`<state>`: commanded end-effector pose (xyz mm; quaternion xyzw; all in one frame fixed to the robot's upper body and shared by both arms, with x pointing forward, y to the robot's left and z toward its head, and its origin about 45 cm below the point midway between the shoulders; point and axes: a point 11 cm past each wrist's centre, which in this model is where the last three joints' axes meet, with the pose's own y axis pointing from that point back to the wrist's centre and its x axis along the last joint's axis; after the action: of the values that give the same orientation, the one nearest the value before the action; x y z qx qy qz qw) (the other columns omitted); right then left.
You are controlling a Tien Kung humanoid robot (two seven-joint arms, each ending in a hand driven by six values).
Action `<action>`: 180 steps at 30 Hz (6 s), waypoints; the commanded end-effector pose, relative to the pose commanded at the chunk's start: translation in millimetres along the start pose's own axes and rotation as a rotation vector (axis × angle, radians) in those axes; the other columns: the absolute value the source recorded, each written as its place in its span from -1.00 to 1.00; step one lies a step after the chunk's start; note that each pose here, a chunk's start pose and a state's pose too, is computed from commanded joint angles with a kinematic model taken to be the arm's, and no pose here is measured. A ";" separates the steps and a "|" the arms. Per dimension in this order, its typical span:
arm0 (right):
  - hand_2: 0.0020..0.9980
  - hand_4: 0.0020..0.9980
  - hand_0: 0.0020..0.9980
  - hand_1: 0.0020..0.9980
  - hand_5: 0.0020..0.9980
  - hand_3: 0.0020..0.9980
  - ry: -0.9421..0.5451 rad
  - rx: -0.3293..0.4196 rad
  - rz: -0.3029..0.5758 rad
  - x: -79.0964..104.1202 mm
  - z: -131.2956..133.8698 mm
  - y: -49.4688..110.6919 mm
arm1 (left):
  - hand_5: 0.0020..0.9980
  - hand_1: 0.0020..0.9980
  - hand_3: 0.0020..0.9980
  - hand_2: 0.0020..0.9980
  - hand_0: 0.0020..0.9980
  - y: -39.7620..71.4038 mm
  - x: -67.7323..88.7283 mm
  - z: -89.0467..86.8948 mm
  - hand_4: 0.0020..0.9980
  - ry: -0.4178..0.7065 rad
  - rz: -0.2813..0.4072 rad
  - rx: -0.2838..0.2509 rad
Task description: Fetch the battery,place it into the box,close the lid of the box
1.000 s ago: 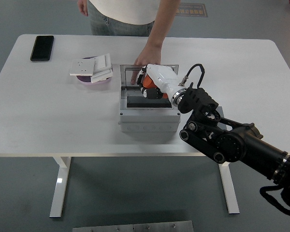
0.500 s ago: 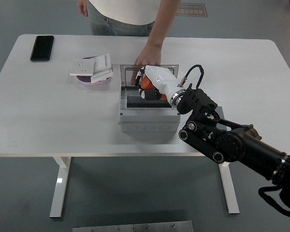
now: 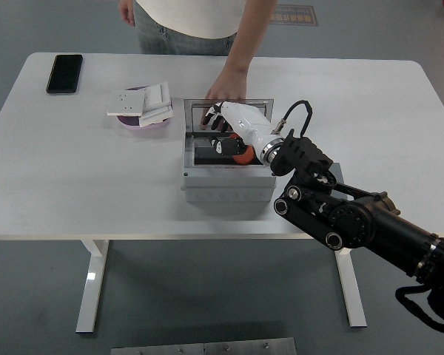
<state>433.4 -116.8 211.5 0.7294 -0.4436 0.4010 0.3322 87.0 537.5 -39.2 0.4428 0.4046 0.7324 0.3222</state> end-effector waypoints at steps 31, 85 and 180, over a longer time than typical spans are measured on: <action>0.13 0.50 0.09 -0.02 -0.78 0.24 0.016 0.034 0.051 32.9 -15.7 -3.0 | -0.50 0.51 0.20 0.40 0.17 -0.3 2.7 -4.1 0.50 0.011 0.009 0.010; 0.52 0.80 0.80 0.54 1.00 0.53 -0.199 -0.039 0.099 83.5 1.5 -14.1 | -0.52 0.51 0.20 0.37 0.17 1.0 6.4 6.6 0.47 0.013 0.023 -0.006; 0.29 0.84 0.22 0.22 1.00 0.42 -0.105 -0.156 -0.110 44.8 7.2 14.5 | -0.51 0.51 0.20 0.32 0.17 0.4 10.5 1.2 0.45 0.038 0.040 -0.011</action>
<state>435.0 -145.6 249.5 0.7446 -0.4496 0.3077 0.3858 83.9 546.4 -34.5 0.4350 0.3976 0.7492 0.3023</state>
